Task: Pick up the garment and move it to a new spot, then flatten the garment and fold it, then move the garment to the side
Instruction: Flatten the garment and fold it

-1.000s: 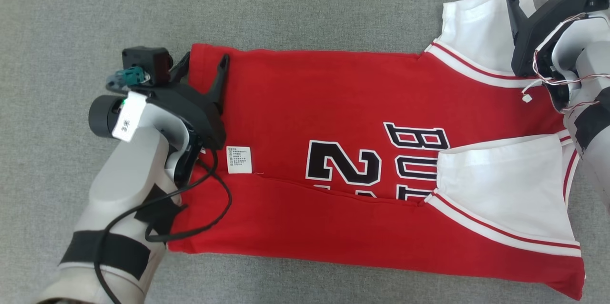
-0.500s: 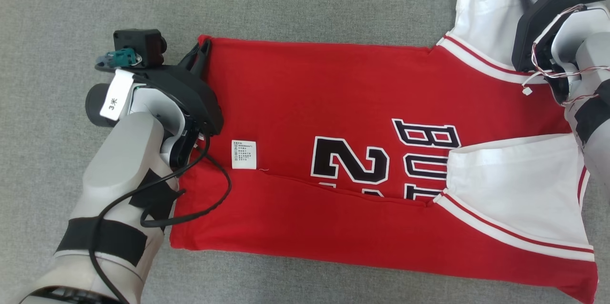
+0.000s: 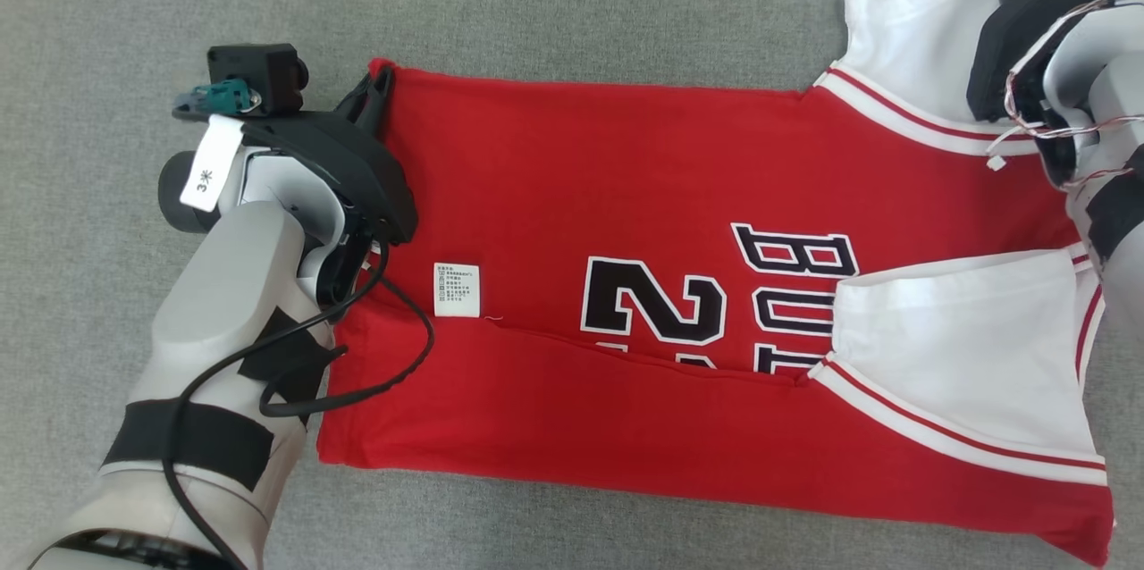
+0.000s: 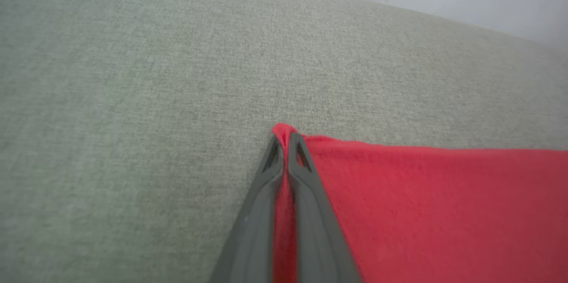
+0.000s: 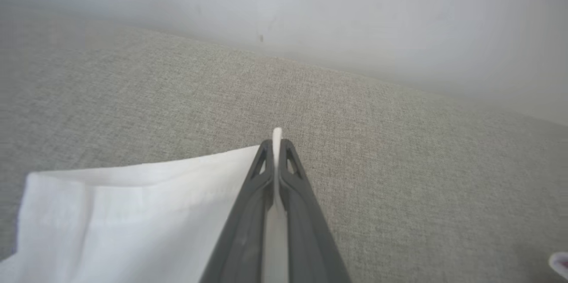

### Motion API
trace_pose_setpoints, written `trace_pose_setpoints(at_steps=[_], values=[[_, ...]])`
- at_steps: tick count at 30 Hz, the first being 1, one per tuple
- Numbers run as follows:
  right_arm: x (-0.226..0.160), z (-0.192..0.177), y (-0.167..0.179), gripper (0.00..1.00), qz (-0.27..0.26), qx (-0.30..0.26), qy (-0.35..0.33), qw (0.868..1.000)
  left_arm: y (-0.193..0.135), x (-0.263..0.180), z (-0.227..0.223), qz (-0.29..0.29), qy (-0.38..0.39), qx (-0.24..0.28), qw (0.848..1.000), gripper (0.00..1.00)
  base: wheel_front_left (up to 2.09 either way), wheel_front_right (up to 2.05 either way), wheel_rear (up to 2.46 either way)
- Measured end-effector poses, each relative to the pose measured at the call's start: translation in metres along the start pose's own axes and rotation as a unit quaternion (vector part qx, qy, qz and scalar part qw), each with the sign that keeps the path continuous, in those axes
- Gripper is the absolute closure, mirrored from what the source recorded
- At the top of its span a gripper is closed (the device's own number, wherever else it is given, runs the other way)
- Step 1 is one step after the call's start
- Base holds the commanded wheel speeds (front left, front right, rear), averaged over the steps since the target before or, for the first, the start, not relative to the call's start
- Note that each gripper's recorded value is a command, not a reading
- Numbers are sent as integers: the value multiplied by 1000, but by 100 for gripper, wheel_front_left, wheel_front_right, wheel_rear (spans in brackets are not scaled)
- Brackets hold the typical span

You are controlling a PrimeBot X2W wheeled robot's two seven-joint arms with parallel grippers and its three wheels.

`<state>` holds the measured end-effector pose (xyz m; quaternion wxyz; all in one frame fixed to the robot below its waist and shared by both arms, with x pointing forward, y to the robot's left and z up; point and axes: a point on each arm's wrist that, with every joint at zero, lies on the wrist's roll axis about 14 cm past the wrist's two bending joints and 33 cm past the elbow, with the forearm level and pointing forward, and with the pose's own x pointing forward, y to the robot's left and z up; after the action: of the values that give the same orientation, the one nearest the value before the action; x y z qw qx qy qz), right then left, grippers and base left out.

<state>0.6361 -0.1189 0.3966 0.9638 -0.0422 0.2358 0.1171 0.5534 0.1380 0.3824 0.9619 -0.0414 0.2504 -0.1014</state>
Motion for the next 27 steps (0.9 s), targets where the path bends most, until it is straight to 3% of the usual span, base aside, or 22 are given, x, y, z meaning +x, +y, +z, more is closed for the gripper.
trace_pose_setpoints(at_steps=[6, 17, 23, 27], values=[[-13, 28, -8, 100, -3, 53, -68, 996, 3, -9, 16, 7, -34, -12, 999, 100, 0, 0, 0], [-58, 9, -28, 100, -25, 137, -104, 985, 9, -47, -3, 19, -51, -57, 997, 100, 0, 0, 0], [-91, 27, -3, 100, 18, 156, -155, 975, 8, -71, -5, 13, -64, -58, 996, 100, 0, 0, 0], [-119, 15, 9, 100, 43, 155, -159, 974, -4, -86, -11, -1, -68, -62, 996, 100, 0, 0, 0]])
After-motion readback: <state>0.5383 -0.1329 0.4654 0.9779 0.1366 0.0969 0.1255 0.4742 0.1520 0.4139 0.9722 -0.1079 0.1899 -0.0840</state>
